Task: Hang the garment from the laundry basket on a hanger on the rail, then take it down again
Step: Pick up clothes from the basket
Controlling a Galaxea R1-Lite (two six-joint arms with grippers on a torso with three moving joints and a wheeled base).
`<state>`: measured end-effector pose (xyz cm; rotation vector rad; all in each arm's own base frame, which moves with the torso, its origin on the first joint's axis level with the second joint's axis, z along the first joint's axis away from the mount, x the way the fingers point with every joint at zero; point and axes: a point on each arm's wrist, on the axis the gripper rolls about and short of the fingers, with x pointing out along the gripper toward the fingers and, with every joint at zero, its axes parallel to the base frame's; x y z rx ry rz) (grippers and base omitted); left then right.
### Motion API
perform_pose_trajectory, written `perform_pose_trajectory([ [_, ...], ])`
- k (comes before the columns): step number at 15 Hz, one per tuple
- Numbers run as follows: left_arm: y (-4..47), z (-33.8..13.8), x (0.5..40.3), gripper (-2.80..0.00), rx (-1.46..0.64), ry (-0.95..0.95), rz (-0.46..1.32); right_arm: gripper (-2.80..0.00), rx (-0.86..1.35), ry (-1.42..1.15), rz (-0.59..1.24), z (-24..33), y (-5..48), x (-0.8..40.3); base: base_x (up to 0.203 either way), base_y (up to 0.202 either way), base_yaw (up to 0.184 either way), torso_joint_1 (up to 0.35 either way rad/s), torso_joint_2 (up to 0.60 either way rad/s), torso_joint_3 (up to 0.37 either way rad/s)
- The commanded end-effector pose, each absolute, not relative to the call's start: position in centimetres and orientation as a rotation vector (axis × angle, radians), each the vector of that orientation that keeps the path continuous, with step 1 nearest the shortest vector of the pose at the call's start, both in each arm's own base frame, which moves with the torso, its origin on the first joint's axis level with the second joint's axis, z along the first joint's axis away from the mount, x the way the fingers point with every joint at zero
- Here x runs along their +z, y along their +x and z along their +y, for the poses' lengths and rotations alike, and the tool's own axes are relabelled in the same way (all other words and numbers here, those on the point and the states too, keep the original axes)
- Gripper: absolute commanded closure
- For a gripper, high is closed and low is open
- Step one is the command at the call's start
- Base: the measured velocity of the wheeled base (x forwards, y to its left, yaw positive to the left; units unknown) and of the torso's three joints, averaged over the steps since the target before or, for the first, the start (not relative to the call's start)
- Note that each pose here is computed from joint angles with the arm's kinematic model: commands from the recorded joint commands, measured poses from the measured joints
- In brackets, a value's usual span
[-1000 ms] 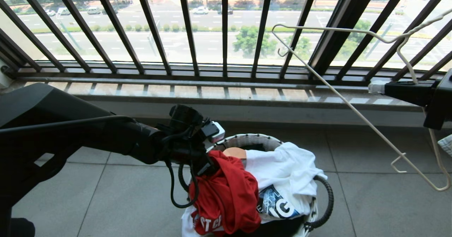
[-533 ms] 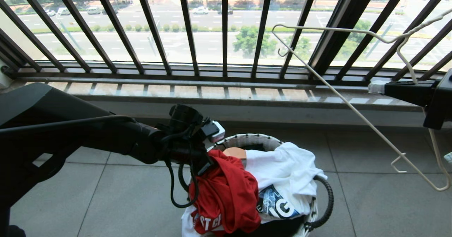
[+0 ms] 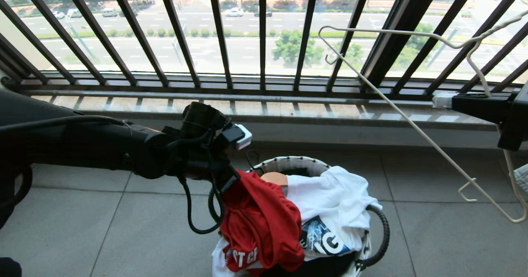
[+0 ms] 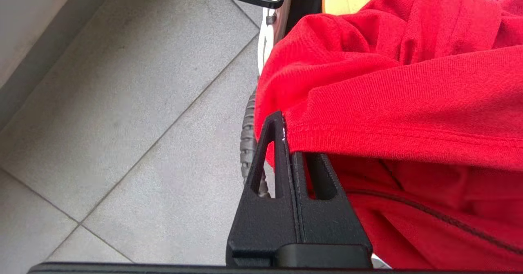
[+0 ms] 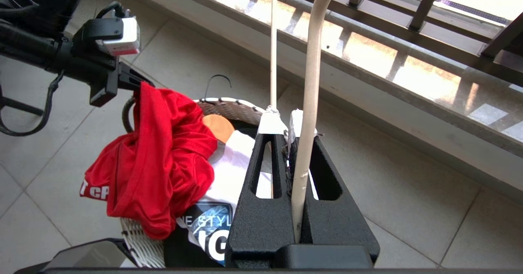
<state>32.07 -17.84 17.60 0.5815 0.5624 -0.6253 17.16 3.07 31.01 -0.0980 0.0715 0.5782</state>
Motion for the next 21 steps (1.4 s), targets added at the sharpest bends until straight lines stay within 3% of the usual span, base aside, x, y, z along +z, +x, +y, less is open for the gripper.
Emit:
perform_pose_trajectory([
  [1, 29.7, -16.6, 22.0, 0.0, -0.586, 0.5, 0.549, 0.0, 0.585, -0.099, 0.075, 3.1, 17.2, 30.9, 0.0, 0.0, 0.0, 0.0, 0.0, 0.0],
  [7, 26.9, -22.7, 23.2, 0.0, -0.712, 0.383, 0.537, 0.0, 0.571, -0.096, 0.062, 3.0, 17.3, 31.3, 0.0, 0.0, 0.0, 0.0, 0.0, 0.0],
  [12, 22.8, -26.6, 21.6, 0.0, -0.763, 0.489, 0.676, 0.0, 0.519, -0.062, 0.053, 2.1, 17.3, 31.9, 0.0, 0.0, 0.0, 0.0, 0.0, 0.0],
  [18, 21.2, -27.1, 18.5, 0.0, -0.676, 0.553, 0.763, 0.0, 0.519, -0.063, 0.048, 2.0, 17.1, 32.0, 0.0, 0.0, 0.0, 0.0, 0.0, 0.0],
  [19, 21.2, -27.0, 18.3, -2.8, -0.672, 0.559, 0.768, 0.0, 0.519, -0.063, 0.048, 2.0, 17.1, 32.0, 0.0, 0.0, 0.0, 0.0, 0.0, 0.0],
  [21, 21.1, -26.8, 19.1, -2.8, -0.667, 0.547, 0.747, 0.0, 0.519, -0.063, 0.048, 2.0, 17.1, 32.0, 0.0, 0.0, 0.0, 0.0, 0.0, 0.0],
])
